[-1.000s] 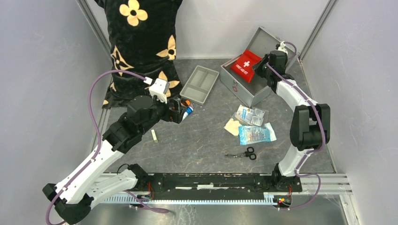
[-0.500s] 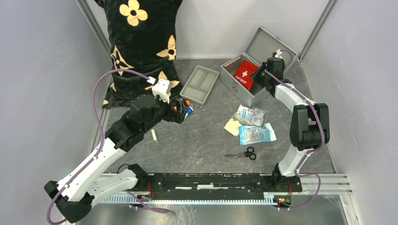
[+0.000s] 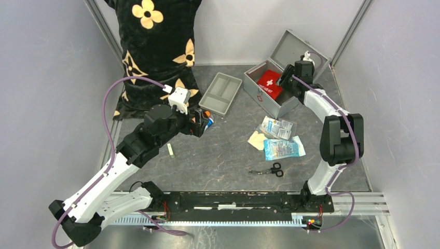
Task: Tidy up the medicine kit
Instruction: Place the medicine pouch inside the medicine box.
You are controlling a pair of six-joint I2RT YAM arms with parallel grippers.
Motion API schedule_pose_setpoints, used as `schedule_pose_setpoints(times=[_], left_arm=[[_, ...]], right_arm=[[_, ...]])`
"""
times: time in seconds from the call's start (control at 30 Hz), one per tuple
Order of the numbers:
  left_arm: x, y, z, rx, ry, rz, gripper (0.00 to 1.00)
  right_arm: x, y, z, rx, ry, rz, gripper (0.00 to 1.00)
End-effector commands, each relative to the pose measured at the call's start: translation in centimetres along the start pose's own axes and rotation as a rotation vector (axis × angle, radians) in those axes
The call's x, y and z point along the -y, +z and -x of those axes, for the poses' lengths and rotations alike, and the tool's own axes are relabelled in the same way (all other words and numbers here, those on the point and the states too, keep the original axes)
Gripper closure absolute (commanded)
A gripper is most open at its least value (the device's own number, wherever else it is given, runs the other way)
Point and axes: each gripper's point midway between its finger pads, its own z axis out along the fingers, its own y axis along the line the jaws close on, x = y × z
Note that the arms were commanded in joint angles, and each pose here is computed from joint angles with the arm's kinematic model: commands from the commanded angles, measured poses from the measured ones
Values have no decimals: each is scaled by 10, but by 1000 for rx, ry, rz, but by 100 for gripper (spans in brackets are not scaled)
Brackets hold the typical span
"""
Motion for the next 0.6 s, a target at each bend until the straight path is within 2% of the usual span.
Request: schedule_pose_setpoints(times=[0.0, 0.3, 0.47, 0.57], left_arm=[[4, 3, 3, 11, -42, -5, 0], [-11, 10, -1, 1, -93, 95, 0], [-18, 21, -12, -35, -130, 156, 0], [-22, 30, -20, -58, -158, 195, 0]], right_arm=[[-8, -18, 45, 91, -126, -51, 41], [2, -78, 94, 221, -280, -194, 37], [-16, -118, 99, 266, -344, -117, 37], [-28, -136, 94, 229, -396, -62, 38]])
